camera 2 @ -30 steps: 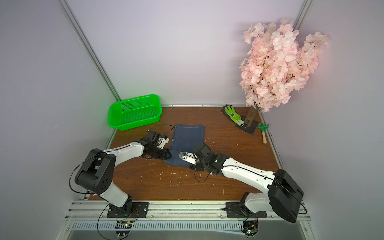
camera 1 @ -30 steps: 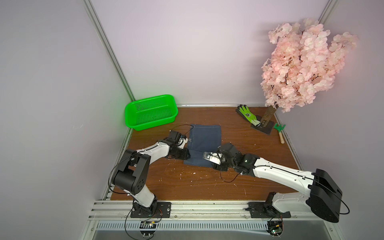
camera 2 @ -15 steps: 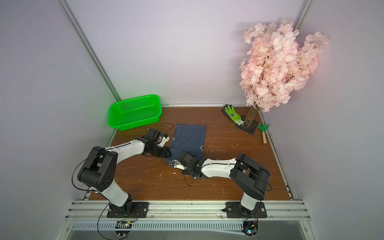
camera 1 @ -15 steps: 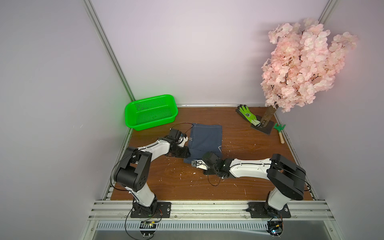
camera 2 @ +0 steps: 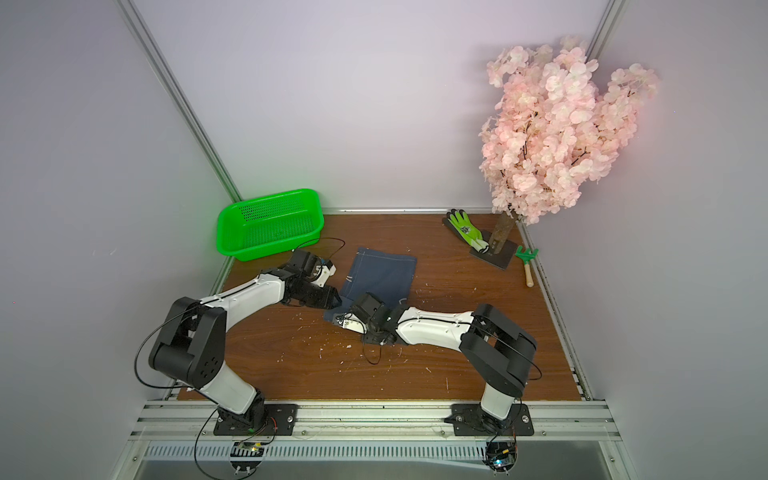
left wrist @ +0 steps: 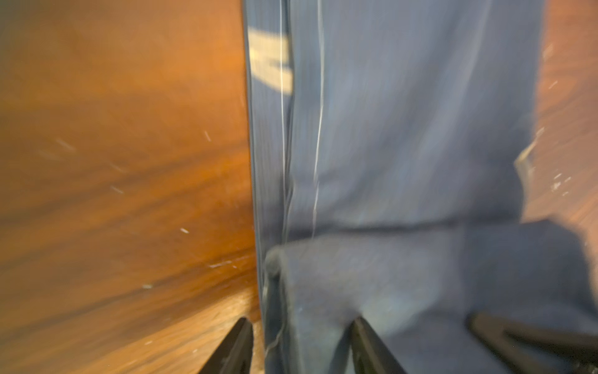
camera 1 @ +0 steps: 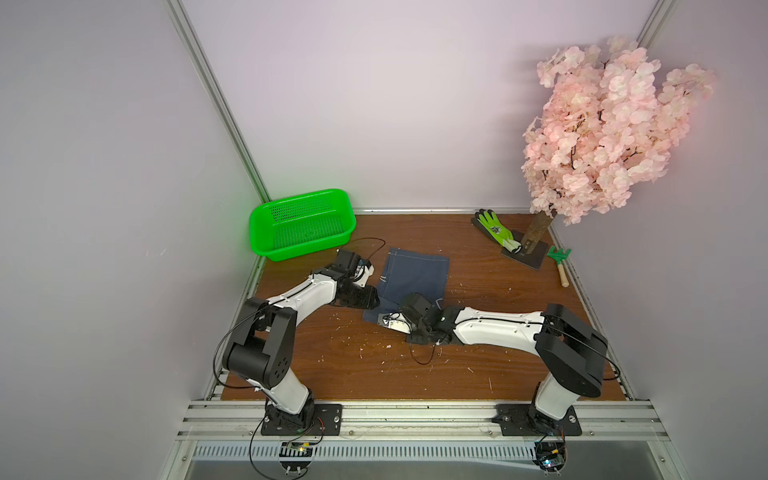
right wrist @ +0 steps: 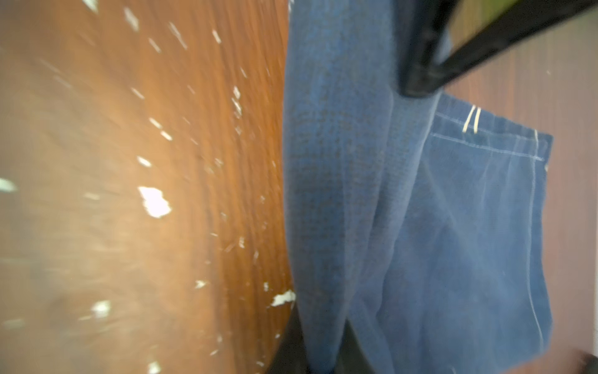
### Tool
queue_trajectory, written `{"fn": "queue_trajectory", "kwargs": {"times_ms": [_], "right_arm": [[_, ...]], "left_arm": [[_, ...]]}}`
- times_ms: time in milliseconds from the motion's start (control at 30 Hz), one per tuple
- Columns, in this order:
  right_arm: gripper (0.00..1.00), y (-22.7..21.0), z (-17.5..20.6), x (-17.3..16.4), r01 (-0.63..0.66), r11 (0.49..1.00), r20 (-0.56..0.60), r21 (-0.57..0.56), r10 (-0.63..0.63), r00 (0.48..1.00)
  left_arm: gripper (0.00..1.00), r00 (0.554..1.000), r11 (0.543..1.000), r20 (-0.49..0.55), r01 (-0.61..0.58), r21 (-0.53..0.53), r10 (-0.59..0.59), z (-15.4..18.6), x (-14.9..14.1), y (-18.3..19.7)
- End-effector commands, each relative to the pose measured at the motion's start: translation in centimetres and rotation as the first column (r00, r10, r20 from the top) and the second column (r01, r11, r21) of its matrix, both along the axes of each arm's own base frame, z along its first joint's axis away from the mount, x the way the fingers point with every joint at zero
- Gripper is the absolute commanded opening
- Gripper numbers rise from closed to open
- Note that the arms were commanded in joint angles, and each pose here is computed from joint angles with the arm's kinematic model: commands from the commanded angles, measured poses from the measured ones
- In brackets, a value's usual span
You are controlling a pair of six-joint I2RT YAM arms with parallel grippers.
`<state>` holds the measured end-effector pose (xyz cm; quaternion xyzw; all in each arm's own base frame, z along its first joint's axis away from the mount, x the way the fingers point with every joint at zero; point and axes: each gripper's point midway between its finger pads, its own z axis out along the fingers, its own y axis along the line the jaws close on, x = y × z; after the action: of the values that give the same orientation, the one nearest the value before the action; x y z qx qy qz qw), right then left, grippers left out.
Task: Roll up the pillowcase
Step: Roll the pillowcase at the center of the board.
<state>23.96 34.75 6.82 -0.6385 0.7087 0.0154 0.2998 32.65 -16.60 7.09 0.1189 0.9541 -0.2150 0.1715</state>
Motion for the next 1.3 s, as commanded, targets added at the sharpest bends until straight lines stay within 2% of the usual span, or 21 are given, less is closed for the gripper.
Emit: {"fn": "queue_trajectory", "kwargs": {"times_ms": [0, 100, 200, 367, 467, 667, 767, 967, 1100, 1267], "right_arm": [[0.13, 0.4, 2.5, -3.4, 0.039, 0.989, -0.313, 0.142, 0.008, 0.950], [0.13, 0.5, 3.3, -4.0, 0.075, 0.976, -0.454, 0.206, 0.028, 0.890], [0.15, 0.3, 3.8, -3.2, 0.115, 0.961, -0.552, 0.250, 0.044, 0.833], [0.20, 0.3, 4.0, -1.1, 0.159, 0.950, -0.636, 0.269, 0.052, 0.770], [0.23, 0.2, 3.7, 0.2, 0.170, 0.949, -0.657, 0.265, 0.049, 0.752], [0.32, -0.7, 2.5, 3.5, 0.214, 0.945, -0.639, 0.248, -0.006, 0.769], [0.34, -1.2, 1.8, 5.1, 0.240, 0.943, -0.604, 0.231, -0.054, 0.795], [0.38, -2.1, 2.3, 8.5, 0.306, 0.913, -0.525, 0.271, -0.126, 0.842], [0.44, -2.0, 2.0, 9.5, 0.316, 0.910, -0.501, 0.269, -0.148, 0.853], [0.44, -3.1, 2.2, 10.6, 0.346, 0.903, -0.424, 0.253, -0.218, 0.879]], "left_arm": [[0.55, 0.998, 0.999, 0.068, -0.019, 0.045, 0.016, 2.5, 0.8, 1.3], [0.57, 0.994, 0.996, 0.103, -0.044, 0.074, 0.036, 3.8, 1.2, 2.1], [0.58, 0.990, 0.995, 0.128, -0.063, 0.078, 0.053, 4.9, 1.5, 2.5], [0.58, 0.989, 0.996, 0.139, -0.060, 0.062, 0.051, 5.7, 0.7, 2.6], [0.58, 0.991, 0.998, 0.124, -0.045, 0.035, 0.041, 5.6, -0.3, 2.3], [0.58, 0.991, 1.000, 0.134, 0.005, -0.001, -0.004, 5.8, -2.2, 1.9], [0.58, 0.990, 1.000, 0.142, 0.022, -0.017, -0.020, 5.9, -3.0, 1.8], [0.57, 0.991, 0.998, 0.131, 0.039, -0.049, -0.032, 4.5, -3.7, 1.2], [0.57, 0.992, 0.998, 0.122, 0.042, -0.054, -0.035, 2.9, -2.7, 0.8], [0.57, 0.988, 0.999, 0.154, 0.028, -0.041, -0.021, 2.5, -0.3, 0.5]]}}
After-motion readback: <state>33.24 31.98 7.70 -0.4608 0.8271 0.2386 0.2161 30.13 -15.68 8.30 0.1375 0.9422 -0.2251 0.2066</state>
